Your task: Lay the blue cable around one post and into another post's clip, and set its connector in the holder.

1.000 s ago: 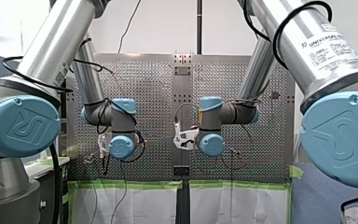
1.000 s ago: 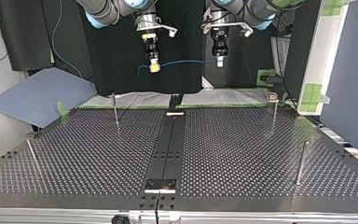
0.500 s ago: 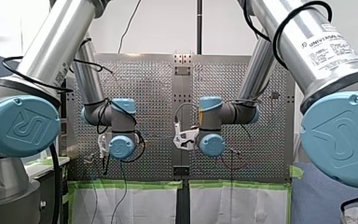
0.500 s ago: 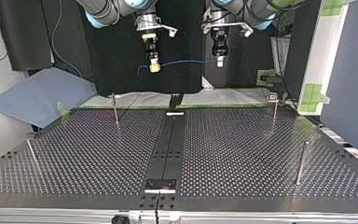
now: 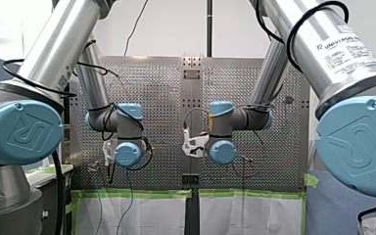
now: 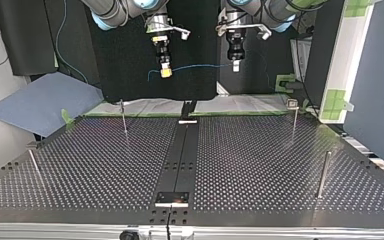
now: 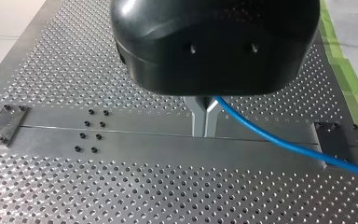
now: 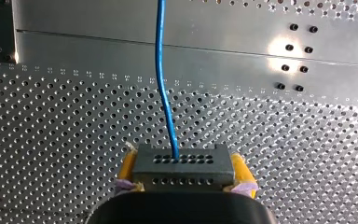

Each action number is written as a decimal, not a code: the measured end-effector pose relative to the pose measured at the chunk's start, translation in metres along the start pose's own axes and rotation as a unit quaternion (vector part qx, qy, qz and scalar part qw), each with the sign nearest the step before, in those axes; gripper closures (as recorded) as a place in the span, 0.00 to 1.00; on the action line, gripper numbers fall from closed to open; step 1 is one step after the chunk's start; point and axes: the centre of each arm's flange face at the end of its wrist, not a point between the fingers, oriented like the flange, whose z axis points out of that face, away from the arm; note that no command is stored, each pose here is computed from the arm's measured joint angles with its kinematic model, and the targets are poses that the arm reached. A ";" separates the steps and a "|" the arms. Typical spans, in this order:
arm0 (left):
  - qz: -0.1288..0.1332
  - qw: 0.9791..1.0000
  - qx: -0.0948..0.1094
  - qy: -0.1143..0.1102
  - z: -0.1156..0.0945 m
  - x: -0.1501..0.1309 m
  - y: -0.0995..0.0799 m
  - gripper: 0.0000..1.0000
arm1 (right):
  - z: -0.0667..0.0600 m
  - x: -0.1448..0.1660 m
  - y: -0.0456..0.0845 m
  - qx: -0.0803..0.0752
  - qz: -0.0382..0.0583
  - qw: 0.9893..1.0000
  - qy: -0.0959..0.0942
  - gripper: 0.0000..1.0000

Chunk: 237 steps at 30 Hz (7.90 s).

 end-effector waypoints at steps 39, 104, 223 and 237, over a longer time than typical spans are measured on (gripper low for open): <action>0.000 1.000 0.000 0.000 0.000 0.000 0.000 1.00 | 0.000 0.000 0.000 0.000 0.000 1.000 0.000 1.00; 0.000 1.000 0.000 0.000 0.000 0.000 0.000 1.00 | 0.000 0.000 0.000 0.000 0.000 1.000 0.000 1.00; -0.200 0.969 -0.108 -0.096 0.088 -0.224 0.091 1.00 | 0.066 0.332 0.002 0.062 0.056 0.990 0.116 1.00; -0.225 0.948 -0.151 -0.167 0.101 -0.316 0.132 1.00 | 0.093 0.306 -0.040 0.103 0.031 0.990 0.087 1.00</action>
